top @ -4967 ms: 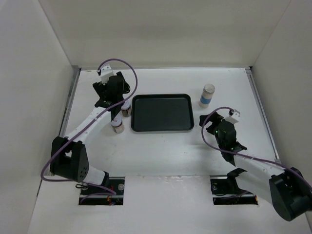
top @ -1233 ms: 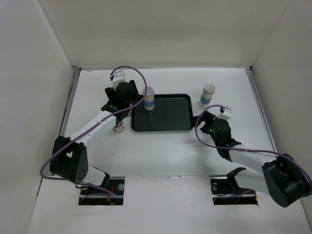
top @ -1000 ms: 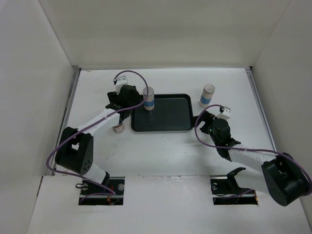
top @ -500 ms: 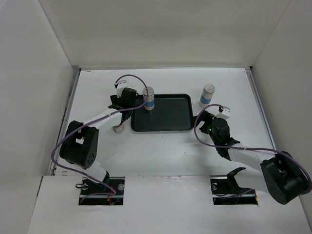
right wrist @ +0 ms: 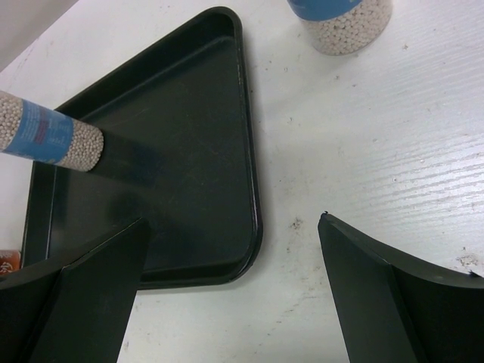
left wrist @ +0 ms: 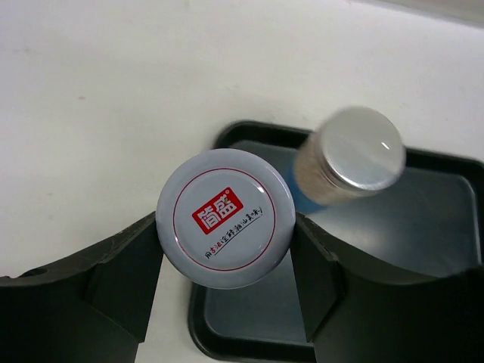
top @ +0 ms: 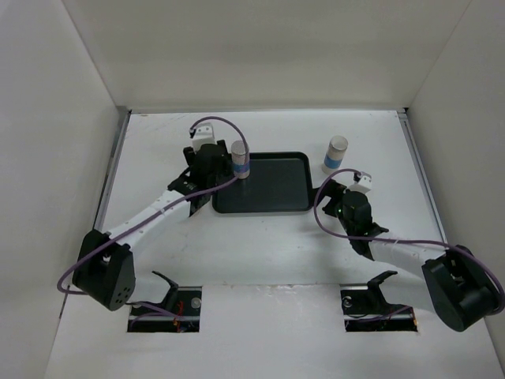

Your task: Organize the condiment bottles

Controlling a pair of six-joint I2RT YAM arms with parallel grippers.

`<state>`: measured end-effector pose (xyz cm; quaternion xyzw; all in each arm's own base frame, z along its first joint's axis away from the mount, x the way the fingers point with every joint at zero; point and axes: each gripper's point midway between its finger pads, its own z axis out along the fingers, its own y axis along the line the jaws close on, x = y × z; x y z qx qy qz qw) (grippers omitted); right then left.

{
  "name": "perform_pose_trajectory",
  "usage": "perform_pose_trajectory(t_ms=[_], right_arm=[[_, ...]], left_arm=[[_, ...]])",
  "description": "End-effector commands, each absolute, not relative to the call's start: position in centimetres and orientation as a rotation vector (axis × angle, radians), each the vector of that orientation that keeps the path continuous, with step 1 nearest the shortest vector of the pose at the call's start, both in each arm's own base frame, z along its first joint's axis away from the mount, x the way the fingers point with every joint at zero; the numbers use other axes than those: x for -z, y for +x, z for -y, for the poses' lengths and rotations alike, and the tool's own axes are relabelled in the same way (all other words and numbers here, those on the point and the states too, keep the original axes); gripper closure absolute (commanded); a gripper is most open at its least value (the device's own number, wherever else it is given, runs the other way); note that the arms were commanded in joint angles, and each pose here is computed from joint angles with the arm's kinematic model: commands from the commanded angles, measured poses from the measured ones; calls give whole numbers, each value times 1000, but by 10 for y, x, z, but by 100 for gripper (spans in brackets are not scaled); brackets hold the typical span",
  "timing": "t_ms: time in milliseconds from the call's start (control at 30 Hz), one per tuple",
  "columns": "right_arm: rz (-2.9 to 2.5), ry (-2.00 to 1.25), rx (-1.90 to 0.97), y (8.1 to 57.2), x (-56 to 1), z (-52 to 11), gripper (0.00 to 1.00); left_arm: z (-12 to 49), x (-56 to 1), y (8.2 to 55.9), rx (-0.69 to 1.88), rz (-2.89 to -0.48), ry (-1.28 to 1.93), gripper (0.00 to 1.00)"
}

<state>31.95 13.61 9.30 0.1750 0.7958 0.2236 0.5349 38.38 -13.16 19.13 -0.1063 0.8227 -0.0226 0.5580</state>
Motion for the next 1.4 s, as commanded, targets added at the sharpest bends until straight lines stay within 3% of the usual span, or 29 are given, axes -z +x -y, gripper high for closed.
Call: perform_pose_trajectory(t_ms=[0, 333, 467, 533, 633, 700, 833, 1000, 1200, 1367], right_arm=[[-1806, 404, -581, 329, -124, -144, 0], [-1783, 423, -568, 328, -127, -136, 0], [-1772, 437, -560, 327, -129, -131, 0], [-1770, 435, -558, 327, -130, -130, 0], [-1769, 445, -554, 327, -129, -129, 0], [-1770, 436, -552, 327, -130, -130, 0], [-1781, 442, -557, 328, -126, -131, 0], [-1779, 441, -555, 328, -127, -131, 0], [-1790, 437, -555, 329, -124, -133, 0], [-1787, 434, -554, 330, -125, -134, 0]], left_arm=[[171, -209, 382, 191, -1900, -224, 68], [276, -192, 380, 405, -1954, -63, 69], [297, -168, 387, 382, -1994, -18, 65], [300, -156, 388, 365, -2013, -8, 57], [299, -148, 387, 355, -2029, -7, 28], [296, -154, 384, 359, -2017, -7, 17], [263, -186, 376, 317, -1947, -62, 6], [183, -216, 351, 163, -1879, -186, 6], [75, -184, 307, -59, -1983, -422, 6], [49, -147, 292, -48, -2115, -491, 6]])
